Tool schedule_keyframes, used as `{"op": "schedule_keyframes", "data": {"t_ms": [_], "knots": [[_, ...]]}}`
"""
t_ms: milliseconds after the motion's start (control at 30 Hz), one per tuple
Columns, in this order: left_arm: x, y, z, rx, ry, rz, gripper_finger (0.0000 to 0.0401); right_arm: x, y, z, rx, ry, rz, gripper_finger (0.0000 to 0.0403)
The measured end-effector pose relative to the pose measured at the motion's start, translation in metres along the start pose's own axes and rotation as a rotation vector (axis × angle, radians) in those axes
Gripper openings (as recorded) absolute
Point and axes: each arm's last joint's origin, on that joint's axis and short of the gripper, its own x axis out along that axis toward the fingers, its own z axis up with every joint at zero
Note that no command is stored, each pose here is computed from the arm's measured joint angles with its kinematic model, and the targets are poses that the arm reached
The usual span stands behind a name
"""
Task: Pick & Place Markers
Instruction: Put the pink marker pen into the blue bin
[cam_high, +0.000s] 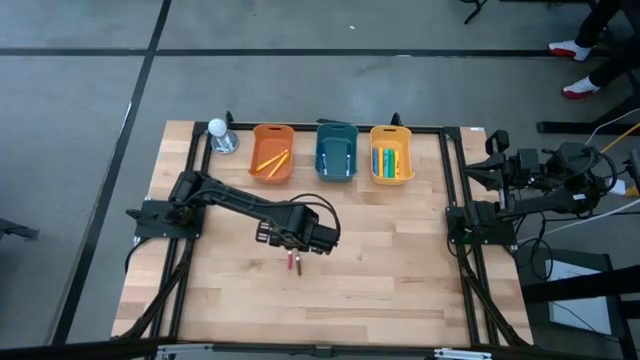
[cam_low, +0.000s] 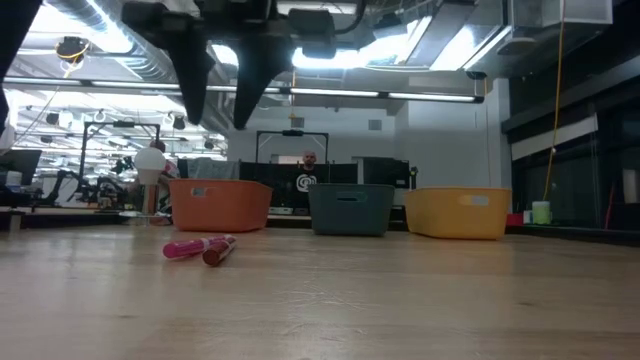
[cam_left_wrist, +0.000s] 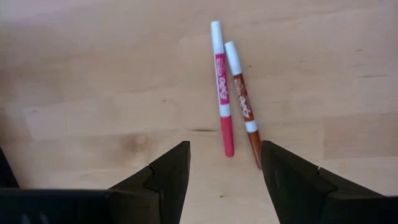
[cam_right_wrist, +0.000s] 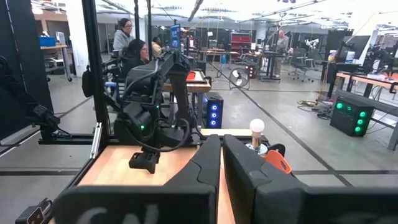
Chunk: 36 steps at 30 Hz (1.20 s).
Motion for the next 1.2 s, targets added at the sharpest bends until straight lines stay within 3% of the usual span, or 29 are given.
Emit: {"op": "schedule_keyframes", "data": {"t_ms": [833, 1200], "knots": [[0.001, -0.002, 0.015, 0.086, -0.043, -0.001, 0.0189, 0.000, 0.000, 0.000, 0.000, 0.000, 0.000, 0.0021], [0.004, 0.009, 0.019, 0.092, -0.047, -0.031, 0.0189, 0.000, 0.000, 0.000, 0.000, 0.000, 0.000, 0.0021]]}}
